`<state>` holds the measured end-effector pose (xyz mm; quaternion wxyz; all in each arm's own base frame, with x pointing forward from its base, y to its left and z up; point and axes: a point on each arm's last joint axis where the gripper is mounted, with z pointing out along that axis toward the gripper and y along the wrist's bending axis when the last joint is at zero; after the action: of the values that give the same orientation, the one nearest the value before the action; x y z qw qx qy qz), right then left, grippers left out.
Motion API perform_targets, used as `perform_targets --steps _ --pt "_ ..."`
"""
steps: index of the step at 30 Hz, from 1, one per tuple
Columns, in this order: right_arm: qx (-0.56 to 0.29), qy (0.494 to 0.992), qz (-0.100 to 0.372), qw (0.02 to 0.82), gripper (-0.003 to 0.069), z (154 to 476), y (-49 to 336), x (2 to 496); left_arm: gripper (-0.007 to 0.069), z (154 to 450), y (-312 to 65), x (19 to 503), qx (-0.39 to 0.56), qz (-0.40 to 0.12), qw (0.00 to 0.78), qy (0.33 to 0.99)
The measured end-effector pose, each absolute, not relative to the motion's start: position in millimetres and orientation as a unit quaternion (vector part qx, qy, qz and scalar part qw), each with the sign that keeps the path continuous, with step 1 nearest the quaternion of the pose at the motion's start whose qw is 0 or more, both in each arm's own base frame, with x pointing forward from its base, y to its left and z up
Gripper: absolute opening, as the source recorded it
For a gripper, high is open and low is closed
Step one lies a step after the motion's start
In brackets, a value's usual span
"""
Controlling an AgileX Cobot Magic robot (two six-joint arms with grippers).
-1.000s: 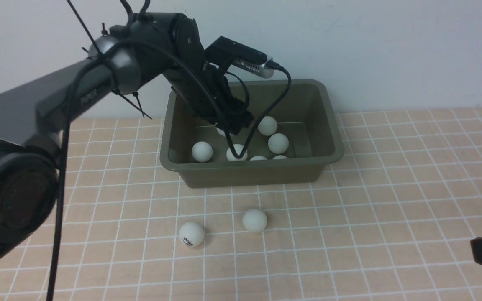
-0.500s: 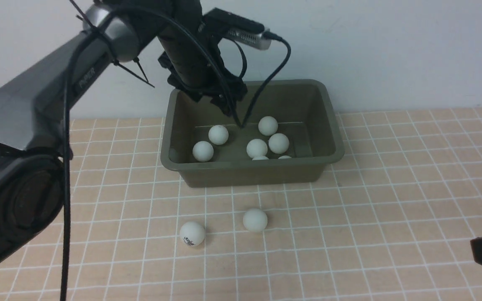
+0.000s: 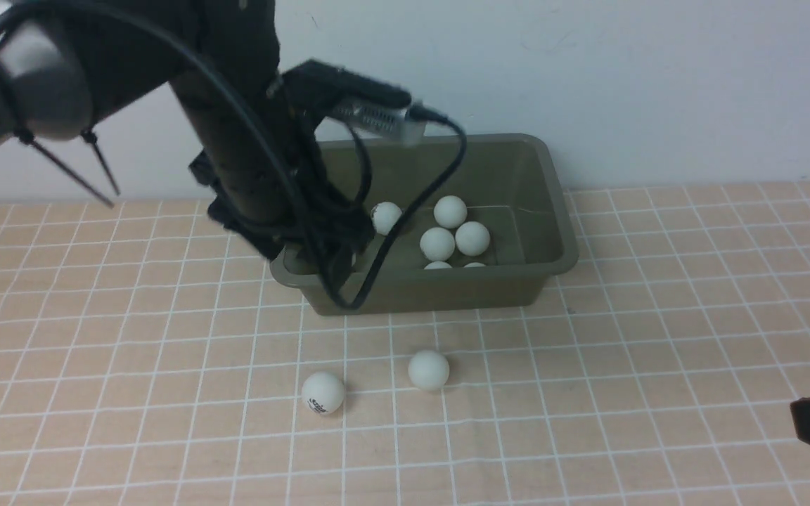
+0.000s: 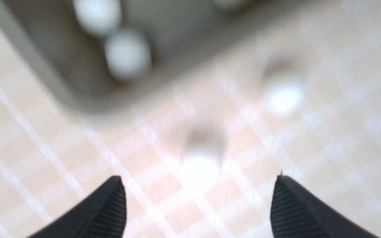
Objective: Put the table tennis balls into the box on the light coffee tablecloth.
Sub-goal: 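Reach for and grasp a ping pong ball on the table beside the basket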
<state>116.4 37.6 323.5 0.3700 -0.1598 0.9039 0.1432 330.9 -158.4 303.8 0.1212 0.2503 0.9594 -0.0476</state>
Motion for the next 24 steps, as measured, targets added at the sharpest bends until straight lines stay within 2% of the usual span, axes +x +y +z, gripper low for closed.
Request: perform_targets --steps 6,10,17,24 --pt "-0.16 0.903 0.143 0.372 0.043 324 38 117 0.0488 246 -143 300 0.244 -0.043 0.114 0.962" --pt "-0.161 0.903 0.142 0.372 0.0417 324 38 117 0.0488 217 -145 295 0.228 -0.061 0.107 0.966" --pt "-0.161 0.903 0.142 0.372 0.0407 324 38 117 0.0488 196 -153 305 0.218 -0.089 0.127 0.964" --pt "-0.161 0.903 0.146 0.37 0.0408 324 38 116 0.0488 175 -156 313 0.222 -0.08 0.123 0.964"
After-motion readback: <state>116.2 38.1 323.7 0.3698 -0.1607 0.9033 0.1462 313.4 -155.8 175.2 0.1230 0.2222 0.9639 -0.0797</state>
